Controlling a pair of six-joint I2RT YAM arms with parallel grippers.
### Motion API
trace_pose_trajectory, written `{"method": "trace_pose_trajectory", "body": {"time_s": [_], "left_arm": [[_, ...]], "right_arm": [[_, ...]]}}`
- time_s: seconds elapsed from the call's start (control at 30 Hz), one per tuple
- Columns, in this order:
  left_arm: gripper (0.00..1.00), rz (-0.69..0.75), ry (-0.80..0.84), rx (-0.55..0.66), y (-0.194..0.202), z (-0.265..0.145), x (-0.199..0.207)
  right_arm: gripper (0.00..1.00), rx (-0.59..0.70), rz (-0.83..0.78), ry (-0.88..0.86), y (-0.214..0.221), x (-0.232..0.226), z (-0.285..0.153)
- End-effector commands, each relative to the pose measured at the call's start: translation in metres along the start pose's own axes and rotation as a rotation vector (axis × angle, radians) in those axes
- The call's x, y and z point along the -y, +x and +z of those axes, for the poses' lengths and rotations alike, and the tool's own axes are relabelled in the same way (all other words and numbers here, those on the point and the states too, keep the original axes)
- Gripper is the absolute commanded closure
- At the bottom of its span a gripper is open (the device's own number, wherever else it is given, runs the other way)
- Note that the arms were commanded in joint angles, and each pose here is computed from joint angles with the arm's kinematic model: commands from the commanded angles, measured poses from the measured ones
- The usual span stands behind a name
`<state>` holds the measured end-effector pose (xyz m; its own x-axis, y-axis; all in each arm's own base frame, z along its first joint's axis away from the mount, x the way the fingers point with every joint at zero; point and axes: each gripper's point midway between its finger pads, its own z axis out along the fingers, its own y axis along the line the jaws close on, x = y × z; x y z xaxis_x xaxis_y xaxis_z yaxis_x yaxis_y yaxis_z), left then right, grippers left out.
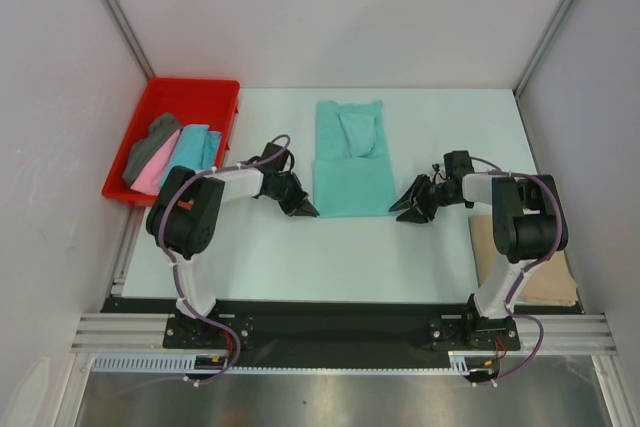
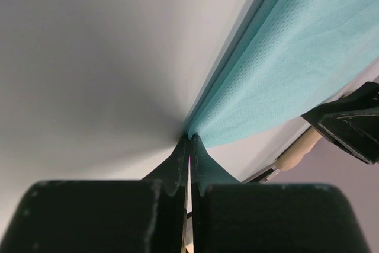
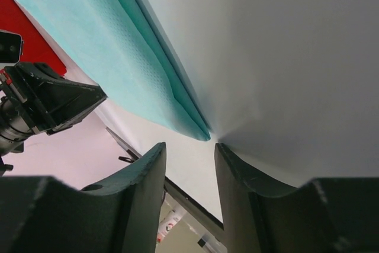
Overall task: Fold and stack the t-shirts
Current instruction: Fold the tshirt
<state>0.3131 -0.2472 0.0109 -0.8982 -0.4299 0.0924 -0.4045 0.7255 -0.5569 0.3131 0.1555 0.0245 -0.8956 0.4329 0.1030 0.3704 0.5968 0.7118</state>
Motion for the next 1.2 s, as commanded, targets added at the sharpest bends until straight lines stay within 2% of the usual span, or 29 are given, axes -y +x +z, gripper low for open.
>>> {"method": "trace_pose_trajectory", "body": {"time_s": [0.0,0.17,0.73,0.87,1.1,1.17], "left_arm": [[1.00,-0.001,-0.194,0.001,0.006,0.018,-0.060],[1.00,0.006,-0.189,-0.003,0.006,0.018,-0.060],[1.00,0.026,-0.182,-0.009,0.005,0.018,-0.057],[1.00,0.031,-0.181,-0.010,0.005,0.018,-0.057],[1.00,0.072,-0.180,-0.010,0.003,0.016,-0.054],[1.00,0.087,-0.182,-0.005,0.002,0.013,-0.053]], "right_arm": [[0.56,0.050,0.043,0.124,-0.006,0.034,0.013],[0.62,0.063,0.098,0.148,-0.007,0.042,0.018],[0.64,0.125,0.123,0.207,-0.022,0.052,0.021],[0.72,0.140,0.144,0.210,-0.026,0.052,0.022],[1.00,0.176,0.115,0.217,-0.035,0.043,0.022],[1.00,0.174,0.090,0.217,-0.033,0.042,0.022]]}}
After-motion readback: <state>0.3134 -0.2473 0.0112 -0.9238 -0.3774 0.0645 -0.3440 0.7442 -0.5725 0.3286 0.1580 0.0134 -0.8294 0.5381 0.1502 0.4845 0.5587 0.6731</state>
